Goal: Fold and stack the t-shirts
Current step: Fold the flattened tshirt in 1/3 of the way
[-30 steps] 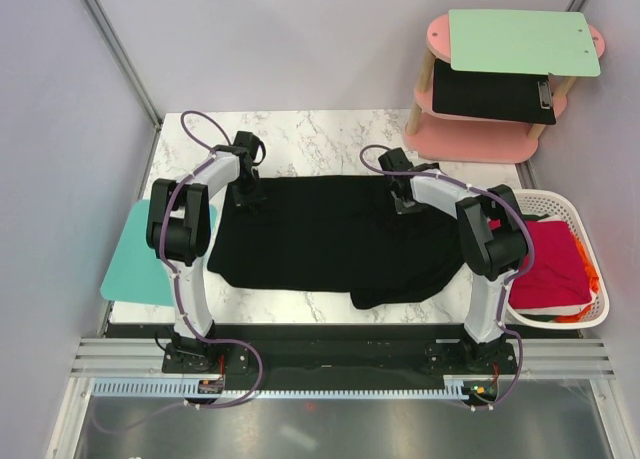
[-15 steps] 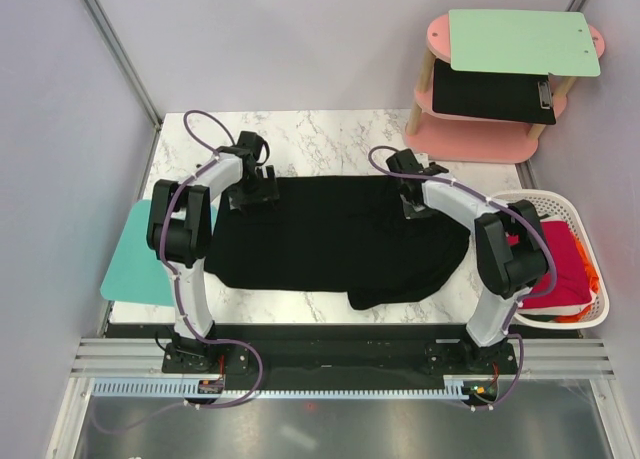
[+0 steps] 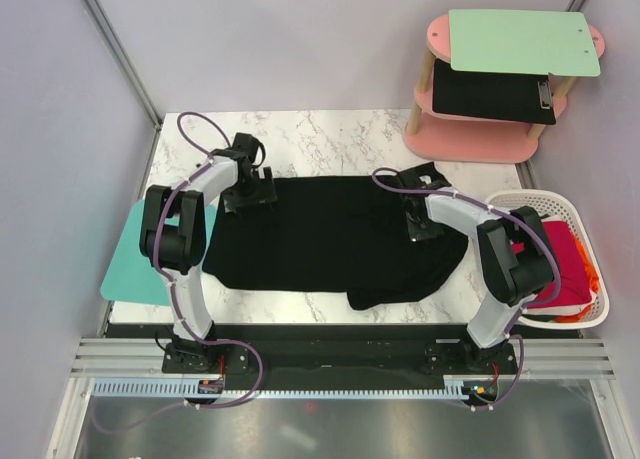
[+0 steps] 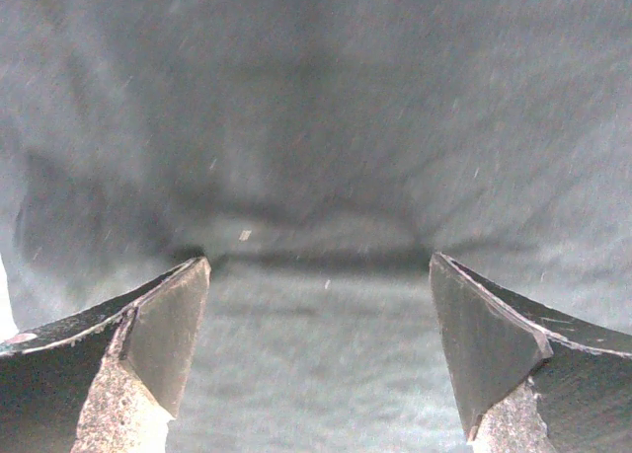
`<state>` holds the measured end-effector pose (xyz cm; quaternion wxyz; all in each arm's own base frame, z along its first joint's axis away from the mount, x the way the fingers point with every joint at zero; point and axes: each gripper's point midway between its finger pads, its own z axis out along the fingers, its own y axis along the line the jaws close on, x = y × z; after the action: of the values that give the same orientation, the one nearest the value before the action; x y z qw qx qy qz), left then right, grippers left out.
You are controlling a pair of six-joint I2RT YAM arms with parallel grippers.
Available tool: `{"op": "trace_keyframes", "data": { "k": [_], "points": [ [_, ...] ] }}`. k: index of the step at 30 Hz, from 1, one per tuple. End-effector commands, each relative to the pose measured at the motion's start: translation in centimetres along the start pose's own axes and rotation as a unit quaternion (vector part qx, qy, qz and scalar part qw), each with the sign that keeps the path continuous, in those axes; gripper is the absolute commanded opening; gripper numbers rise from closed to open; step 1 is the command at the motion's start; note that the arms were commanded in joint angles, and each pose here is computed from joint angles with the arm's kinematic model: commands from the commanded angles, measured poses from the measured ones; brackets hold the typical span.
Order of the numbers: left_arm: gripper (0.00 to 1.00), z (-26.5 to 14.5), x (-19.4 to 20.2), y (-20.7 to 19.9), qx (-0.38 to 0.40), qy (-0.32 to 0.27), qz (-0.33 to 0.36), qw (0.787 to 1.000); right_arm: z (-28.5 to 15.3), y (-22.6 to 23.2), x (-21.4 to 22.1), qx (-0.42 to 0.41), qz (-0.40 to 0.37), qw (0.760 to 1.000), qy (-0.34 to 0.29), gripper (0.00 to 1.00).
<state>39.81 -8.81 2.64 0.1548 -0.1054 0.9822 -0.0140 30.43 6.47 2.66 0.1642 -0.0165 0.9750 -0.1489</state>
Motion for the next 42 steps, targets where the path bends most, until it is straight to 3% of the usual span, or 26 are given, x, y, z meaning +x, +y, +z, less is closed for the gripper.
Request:
{"op": "trace_keyframes", "data": {
  "k": [1,6,9,18,28,29,30,32,33,36,42],
  "points": [
    [1.0,-4.9,-1.6,-0.2,0.03,-0.048,0.001,0.998,-3.4,0.0,-3.1,-0.029,0.035,0.996,-0.072,0.0],
    [1.0,-8.8,-1.8,-1.7,0.088,-0.075,0.005,0.993,-5.4,-0.3,-7.1,-0.031,0.048,0.989,-0.137,0.0],
    [1.0,-10.6,-1.6,-2.1,0.108,-0.089,0.009,0.99,-4.6,0.5,-8.5,-0.03,0.042,0.989,-0.14,0.0],
    [1.0,-11.2,-0.2,-1.0,0.098,-0.09,0.011,0.991,1.0,3.7,-8.8,-0.03,0.015,0.996,-0.084,0.0],
    [1.0,-9.5,0.7,-0.3,0.076,-0.069,0.009,0.995,-1.1,2.2,-6.0,-0.032,0.013,0.998,-0.05,0.01],
    [1.0,-9.3,0.7,-0.3,0.075,-0.068,0.009,0.995,-1.2,2.3,-5.5,-0.035,0.012,0.998,-0.042,0.04],
    [1.0,-9.2,0.8,-0.2,0.073,-0.065,0.009,0.995,-1.5,2.3,-4.7,-0.041,0.006,0.999,-0.029,0.27],
    [1.0,-8.9,1.0,-0.1,0.068,-0.061,0.008,0.996,-1.8,2.3,-3.6,-0.052,0.002,0.999,-0.018,0.47],
    [1.0,-8.8,1.1,-0.1,0.068,-0.061,0.008,0.996,-2.0,2.5,-3.2,-0.059,0.0,0.998,-0.012,0.66],
    [1.0,-8.6,1.2,0.1,0.064,-0.06,0.008,0.996,-2.4,2.7,-1.8,-0.079,-0.001,0.997,-0.001,0.89],
    [1.0,-8.7,1.2,0.2,0.062,-0.061,0.01,0.996,-2.3,2.4,0.0,-0.081,-0.011,0.997,0.015,0.95]
  ]
}}
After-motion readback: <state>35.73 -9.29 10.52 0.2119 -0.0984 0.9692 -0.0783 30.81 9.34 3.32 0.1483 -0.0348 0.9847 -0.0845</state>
